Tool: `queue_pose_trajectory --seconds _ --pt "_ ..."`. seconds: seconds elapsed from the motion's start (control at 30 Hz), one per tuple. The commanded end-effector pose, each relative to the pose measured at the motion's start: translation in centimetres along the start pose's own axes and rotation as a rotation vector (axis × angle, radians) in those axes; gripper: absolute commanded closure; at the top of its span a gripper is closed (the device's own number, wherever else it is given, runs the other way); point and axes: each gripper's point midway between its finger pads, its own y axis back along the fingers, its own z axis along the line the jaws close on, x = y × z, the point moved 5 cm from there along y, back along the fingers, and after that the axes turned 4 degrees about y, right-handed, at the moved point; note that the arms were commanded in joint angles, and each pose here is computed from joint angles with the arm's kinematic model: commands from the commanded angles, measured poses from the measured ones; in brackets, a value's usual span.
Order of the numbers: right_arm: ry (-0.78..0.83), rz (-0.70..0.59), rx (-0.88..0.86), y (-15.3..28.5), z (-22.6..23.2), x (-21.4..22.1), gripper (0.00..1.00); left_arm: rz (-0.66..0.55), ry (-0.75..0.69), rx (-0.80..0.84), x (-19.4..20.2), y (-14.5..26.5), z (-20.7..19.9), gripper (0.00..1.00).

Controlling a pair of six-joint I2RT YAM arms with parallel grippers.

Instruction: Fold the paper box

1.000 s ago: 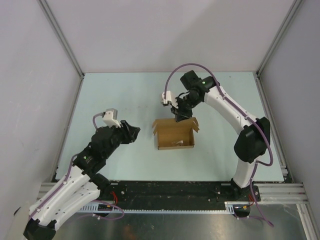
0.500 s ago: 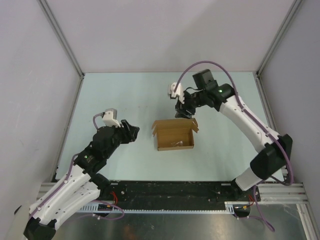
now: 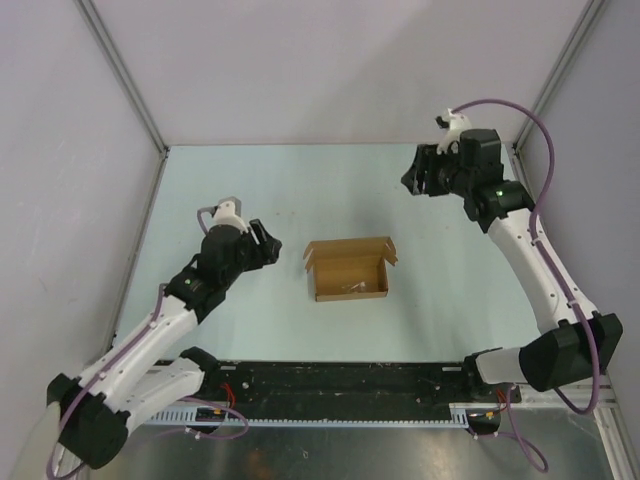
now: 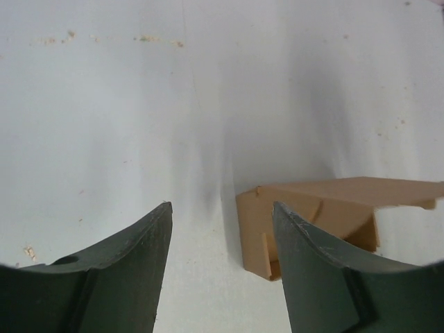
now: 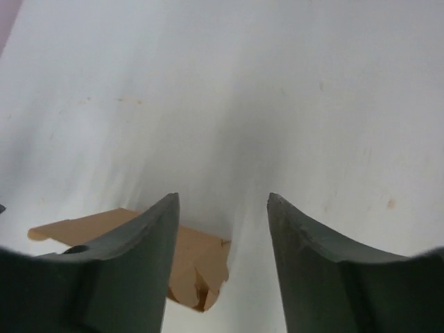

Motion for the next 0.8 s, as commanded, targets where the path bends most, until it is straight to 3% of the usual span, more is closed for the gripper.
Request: queue_pose_trajectory --seconds 0.0,0.07,0.1,0.13,0.2,0.33,0.43,0.5,0.57,0.63,0.67,0.77 --pt "-0.413 0.119 0.138 -1.3 -3.5 4.9 0.36 0.037 0.086 0.074 -1.7 -1.7 -1.6 0.35" --pt "-0.508 0.129 0.159 -1.5 -5.3 6.4 0.24 0.063 0.106 0.064 -1.9 -2.7 -1.4 0.29" --pt "-0.53 0.09 0.174 -1.3 -6.1 6.1 0.14 0.05 0.106 0.066 -2.6 -2.7 -1.6 0.15" --pt "-0.583 0.071 0.184 -1.2 -6.7 6.4 0.02 0.036 0.104 0.064 -3.0 -2.7 -1.6 0.1" --pt "-0.658 0.002 0.19 -0.6 -9.3 7.3 0.0 -0.024 0.112 0.049 -4.3 -2.2 -1.3 0.0" --pt "-0.798 -0.059 0.09 -0.6 -11.5 7.7 0.0 -0.122 0.13 0.013 -6.0 -1.0 -0.6 0.0" --pt "-0.727 -0.09 0.038 -0.8 -9.8 6.3 0.0 -0.147 0.156 0.014 -6.6 -0.6 -0.3 0.01" --pt "-0.581 -0.155 0.125 -0.8 -9.4 5.2 0.0 -0.138 0.196 0.022 -6.8 -0.7 -0.1 0.0" --pt "-0.558 -0.206 0.226 -0.4 -9.3 4.6 0.0 -0.129 0.231 0.024 -7.0 -0.8 0.1 0.02" --pt "-0.704 -0.226 0.164 0.1 -11.5 4.4 0.0 -0.129 0.239 0.025 -7.2 -0.8 0.4 0.04" --pt "-0.781 -0.147 -0.004 -0.7 -11.1 5.4 0.0 -0.138 0.238 0.02 -7.4 -0.8 0.5 0.05" --pt "-0.852 -0.136 -0.132 -1.0 -13.0 5.9 0.0 -0.165 0.19 0.003 -7.8 -0.7 1.0 0.03"
